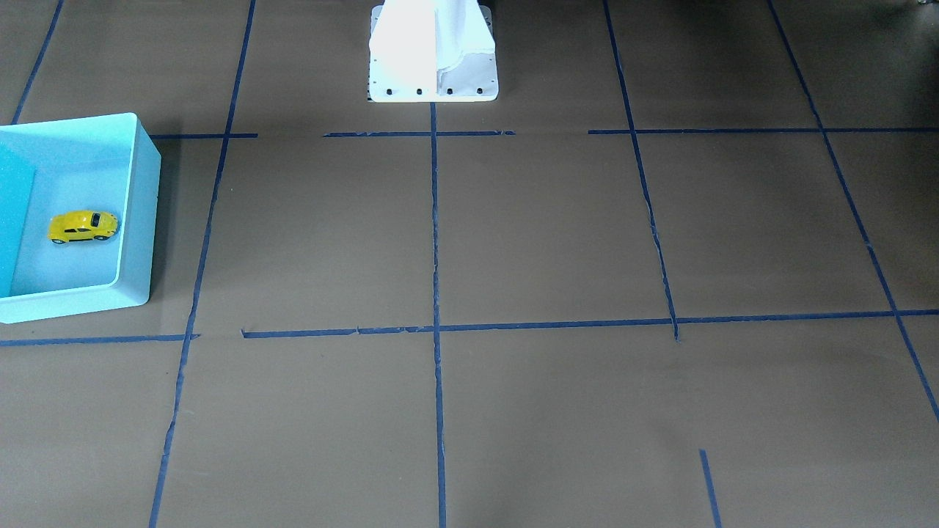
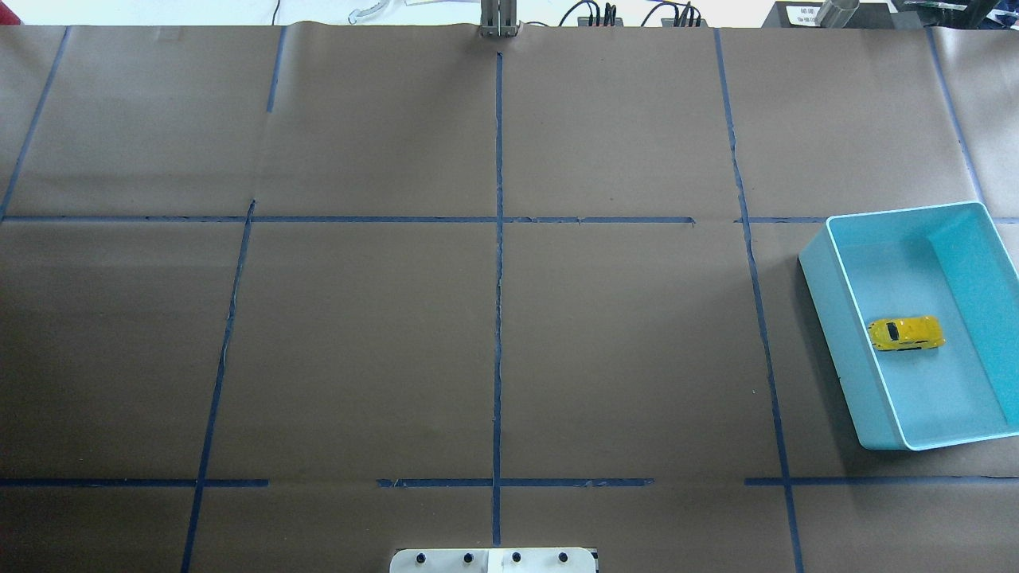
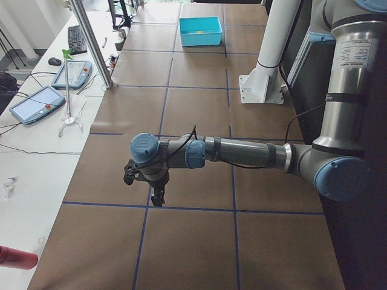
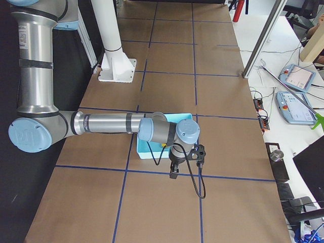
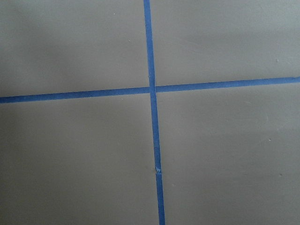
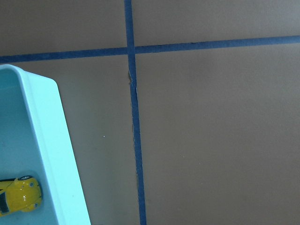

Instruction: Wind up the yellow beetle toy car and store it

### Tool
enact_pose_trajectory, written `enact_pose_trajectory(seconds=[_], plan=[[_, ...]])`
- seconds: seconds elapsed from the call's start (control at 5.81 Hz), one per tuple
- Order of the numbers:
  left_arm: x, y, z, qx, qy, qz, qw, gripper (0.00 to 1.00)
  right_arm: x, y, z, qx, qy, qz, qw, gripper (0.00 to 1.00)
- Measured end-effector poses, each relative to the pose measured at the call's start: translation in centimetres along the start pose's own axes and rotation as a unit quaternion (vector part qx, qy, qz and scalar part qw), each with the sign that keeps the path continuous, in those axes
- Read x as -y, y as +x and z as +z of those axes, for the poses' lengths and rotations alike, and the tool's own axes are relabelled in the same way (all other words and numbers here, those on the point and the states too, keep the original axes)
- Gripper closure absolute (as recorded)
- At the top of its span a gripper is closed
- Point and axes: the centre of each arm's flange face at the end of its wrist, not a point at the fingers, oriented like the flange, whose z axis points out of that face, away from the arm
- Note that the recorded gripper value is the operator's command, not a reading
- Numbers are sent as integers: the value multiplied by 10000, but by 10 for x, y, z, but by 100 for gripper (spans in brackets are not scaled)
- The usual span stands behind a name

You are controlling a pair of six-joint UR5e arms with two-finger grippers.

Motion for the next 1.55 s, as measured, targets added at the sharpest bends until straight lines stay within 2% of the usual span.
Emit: enact_pose_trajectory(seconds=[0.86, 1.55], plan=[[1, 0, 0, 19, 41, 46, 10000, 0, 8, -1, -1, 22, 419, -427, 9982, 0], [1, -1, 0, 25, 44, 57, 10000, 0, 8, -2, -1, 28, 464, -471, 9978, 0]])
